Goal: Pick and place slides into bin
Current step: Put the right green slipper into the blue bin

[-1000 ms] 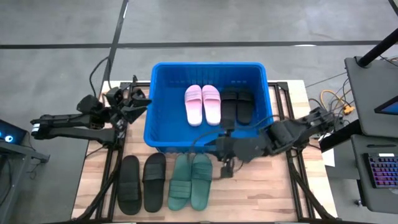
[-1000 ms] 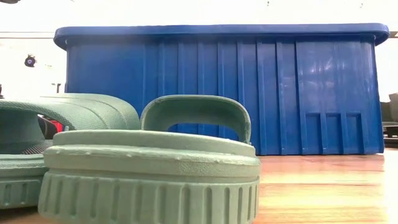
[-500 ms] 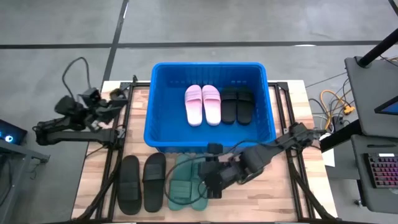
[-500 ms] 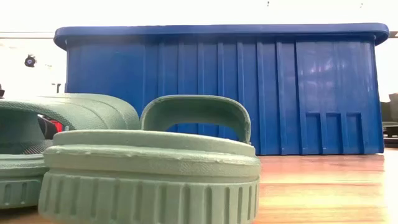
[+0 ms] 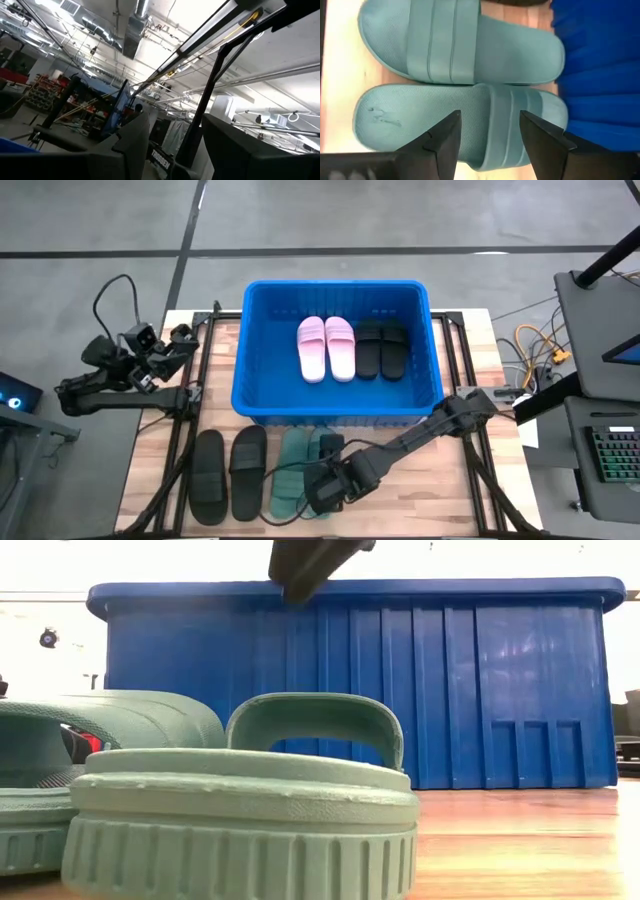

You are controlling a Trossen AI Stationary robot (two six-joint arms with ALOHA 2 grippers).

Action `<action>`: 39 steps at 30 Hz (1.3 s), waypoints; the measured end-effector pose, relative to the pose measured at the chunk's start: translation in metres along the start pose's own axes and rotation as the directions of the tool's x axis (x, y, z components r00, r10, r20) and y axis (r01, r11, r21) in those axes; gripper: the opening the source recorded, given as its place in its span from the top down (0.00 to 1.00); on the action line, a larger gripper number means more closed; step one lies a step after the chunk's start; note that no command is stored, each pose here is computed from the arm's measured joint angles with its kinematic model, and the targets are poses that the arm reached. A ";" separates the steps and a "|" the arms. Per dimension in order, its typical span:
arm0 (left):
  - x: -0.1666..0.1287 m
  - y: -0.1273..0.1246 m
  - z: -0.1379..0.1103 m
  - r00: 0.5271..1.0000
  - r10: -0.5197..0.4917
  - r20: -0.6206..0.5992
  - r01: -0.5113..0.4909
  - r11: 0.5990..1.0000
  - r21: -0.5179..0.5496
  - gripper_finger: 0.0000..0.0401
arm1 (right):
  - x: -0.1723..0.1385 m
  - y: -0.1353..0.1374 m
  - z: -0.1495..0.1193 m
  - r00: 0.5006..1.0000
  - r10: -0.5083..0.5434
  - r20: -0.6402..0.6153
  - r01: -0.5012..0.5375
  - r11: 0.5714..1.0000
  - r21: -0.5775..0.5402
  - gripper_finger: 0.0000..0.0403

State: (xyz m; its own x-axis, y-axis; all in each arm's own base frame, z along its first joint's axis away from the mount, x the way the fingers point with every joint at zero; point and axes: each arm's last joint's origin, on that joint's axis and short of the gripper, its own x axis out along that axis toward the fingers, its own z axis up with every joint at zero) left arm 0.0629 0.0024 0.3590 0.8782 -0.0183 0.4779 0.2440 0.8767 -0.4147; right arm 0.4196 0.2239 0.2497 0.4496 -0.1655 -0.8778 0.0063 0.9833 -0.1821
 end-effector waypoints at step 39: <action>-0.006 0.000 -0.001 1.000 -0.005 0.010 0.005 1.000 0.002 0.58 | 0.066 0.006 -0.034 0.952 -0.298 -0.076 0.292 0.953 -0.073 0.53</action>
State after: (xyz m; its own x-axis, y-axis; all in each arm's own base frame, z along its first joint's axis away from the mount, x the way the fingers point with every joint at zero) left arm 0.0577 0.0020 0.3553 0.8725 -0.0180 0.4882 0.2478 0.8776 -0.4104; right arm 0.4188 0.2166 0.1753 0.3579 -0.4560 -0.8149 0.0719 0.8835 -0.4628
